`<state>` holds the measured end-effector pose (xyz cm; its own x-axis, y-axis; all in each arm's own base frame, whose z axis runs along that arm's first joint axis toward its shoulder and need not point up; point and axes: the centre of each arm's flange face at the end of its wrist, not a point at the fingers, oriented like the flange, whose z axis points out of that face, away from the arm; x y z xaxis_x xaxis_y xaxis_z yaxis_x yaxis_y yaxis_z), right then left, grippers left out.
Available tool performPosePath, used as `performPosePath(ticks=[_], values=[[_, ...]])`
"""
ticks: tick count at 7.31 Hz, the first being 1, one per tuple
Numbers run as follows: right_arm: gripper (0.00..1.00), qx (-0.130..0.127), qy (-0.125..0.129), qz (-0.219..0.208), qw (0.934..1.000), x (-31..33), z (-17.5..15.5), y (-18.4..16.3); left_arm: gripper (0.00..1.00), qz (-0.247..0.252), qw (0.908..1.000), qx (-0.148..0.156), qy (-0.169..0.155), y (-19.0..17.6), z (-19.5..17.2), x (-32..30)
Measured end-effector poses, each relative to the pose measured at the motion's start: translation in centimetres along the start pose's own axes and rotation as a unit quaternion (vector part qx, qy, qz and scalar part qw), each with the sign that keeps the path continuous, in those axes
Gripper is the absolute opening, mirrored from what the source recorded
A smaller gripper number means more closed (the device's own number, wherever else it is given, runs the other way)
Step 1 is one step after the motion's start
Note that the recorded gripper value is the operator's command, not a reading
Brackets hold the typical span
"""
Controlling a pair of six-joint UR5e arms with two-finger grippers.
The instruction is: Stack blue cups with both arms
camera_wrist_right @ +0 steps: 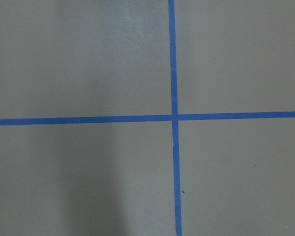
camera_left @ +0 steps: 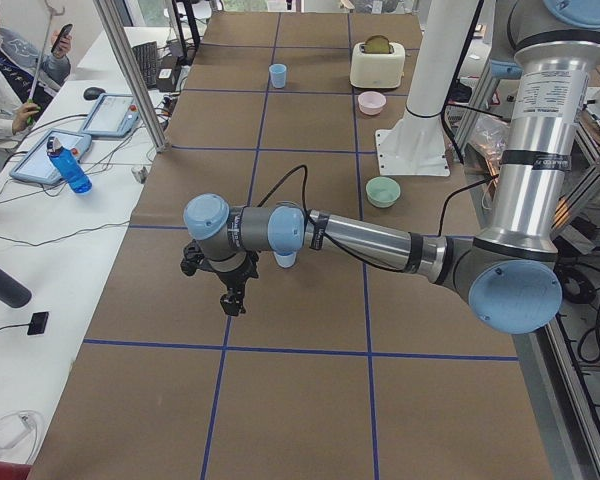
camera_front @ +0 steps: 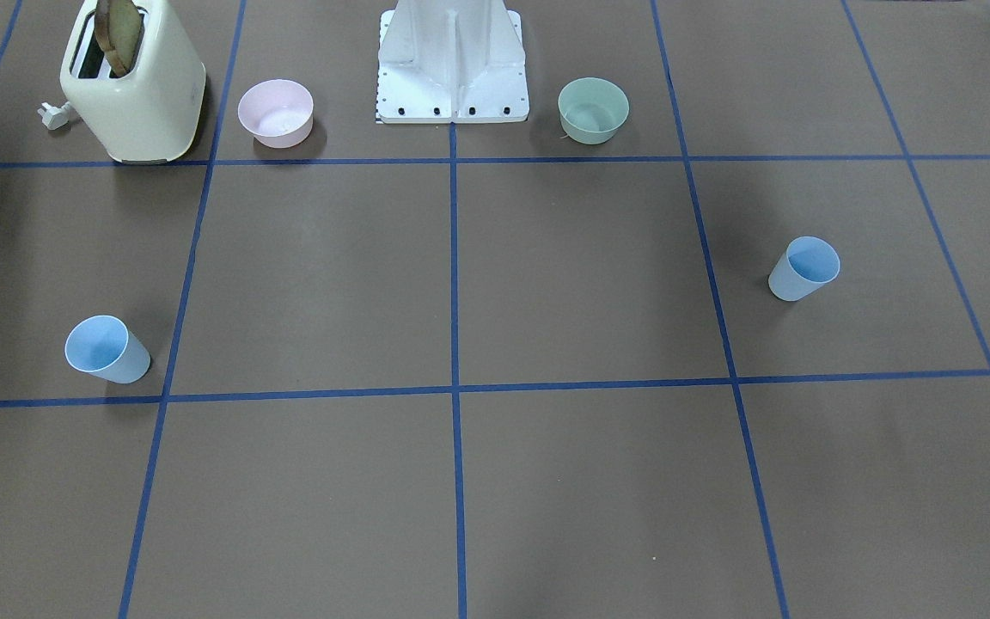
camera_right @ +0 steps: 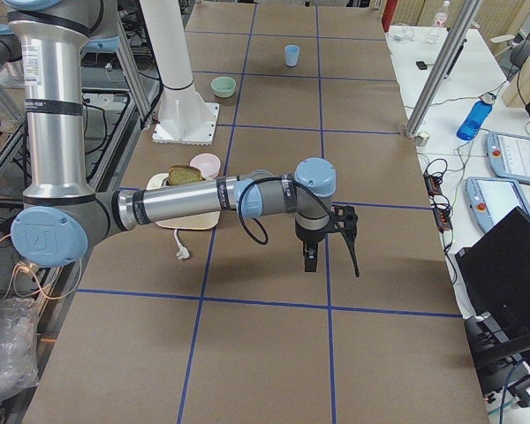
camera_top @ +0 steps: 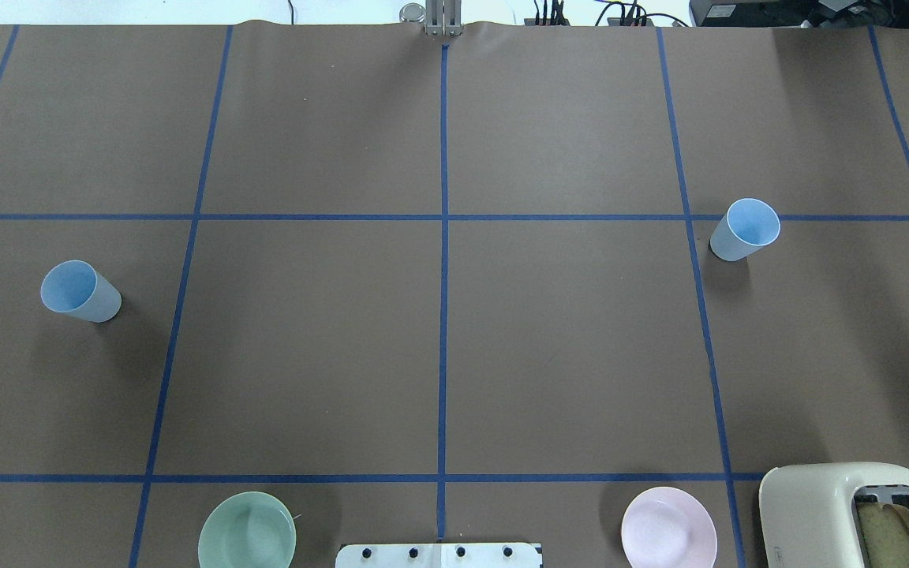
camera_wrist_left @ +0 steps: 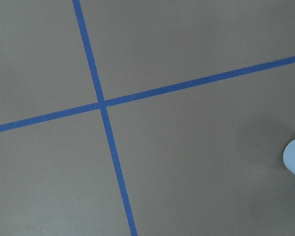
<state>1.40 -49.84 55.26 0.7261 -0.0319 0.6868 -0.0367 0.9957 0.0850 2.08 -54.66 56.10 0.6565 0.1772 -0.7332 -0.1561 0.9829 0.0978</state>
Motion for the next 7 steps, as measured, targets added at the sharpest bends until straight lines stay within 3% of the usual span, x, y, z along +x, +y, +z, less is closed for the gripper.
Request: performPosePath(ticks=[2, 4, 7], values=[[1.00, 0.005, -0.015, -0.038, 0.9992, -3.6, 0.2, -1.2, 0.98, -0.020, 0.9998, 0.007, 0.006, -1.8, 1.8, 4.3], [0.99, -0.010, -0.031, -0.062, 0.9976, -6.4, 1.6, -1.4, 0.98, -0.015, 0.9998, 0.003, 0.011, -2.8, 2.9, 7.4], [0.99, -0.030, -0.042, -0.081, 0.9954, -10.8, 3.6, -1.7, 0.98, -0.010, 0.9996, 0.012, 0.025, -1.2, 5.7, 10.6]])
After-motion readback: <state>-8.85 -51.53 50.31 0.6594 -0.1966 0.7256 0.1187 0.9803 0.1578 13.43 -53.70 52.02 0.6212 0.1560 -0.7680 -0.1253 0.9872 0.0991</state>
